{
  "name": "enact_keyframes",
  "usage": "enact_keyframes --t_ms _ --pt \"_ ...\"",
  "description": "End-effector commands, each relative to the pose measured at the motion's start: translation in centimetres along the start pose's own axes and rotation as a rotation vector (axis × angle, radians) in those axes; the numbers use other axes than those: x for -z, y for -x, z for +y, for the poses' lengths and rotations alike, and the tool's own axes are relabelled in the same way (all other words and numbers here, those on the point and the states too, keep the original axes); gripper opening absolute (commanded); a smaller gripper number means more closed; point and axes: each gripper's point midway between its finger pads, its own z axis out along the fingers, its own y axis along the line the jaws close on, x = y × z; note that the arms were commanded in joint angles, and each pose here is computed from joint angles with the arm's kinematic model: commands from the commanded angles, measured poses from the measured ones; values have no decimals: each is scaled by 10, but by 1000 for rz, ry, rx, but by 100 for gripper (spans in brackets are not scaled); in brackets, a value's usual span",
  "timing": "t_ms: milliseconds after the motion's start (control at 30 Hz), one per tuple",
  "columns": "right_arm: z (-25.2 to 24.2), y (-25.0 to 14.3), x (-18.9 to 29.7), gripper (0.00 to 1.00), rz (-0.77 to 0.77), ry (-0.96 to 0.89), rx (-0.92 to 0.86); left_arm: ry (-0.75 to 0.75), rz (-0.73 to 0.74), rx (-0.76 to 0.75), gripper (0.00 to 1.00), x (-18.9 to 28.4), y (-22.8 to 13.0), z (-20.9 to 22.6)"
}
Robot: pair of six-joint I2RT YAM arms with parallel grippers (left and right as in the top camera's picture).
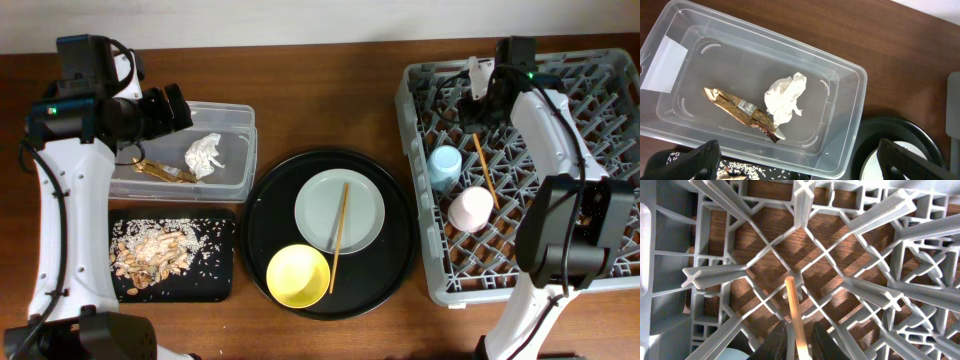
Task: Sort waste into correct bins and load items into the dishwasher rack
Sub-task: 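Place the chopstick upright in the rack with the right gripper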
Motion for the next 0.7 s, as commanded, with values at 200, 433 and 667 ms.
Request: enact_keyframes --t_ms 200,433,667 --pt "1 8 9 4 -28 4 -2 5 -3 10 99 1 1 2" --pt "-13 18 23 4 -39 -72 -1 5 -3 11 99 1 1 2" --pt "-20 58 72 4 -135 -97 4 5 -4 11 99 1 1 2"
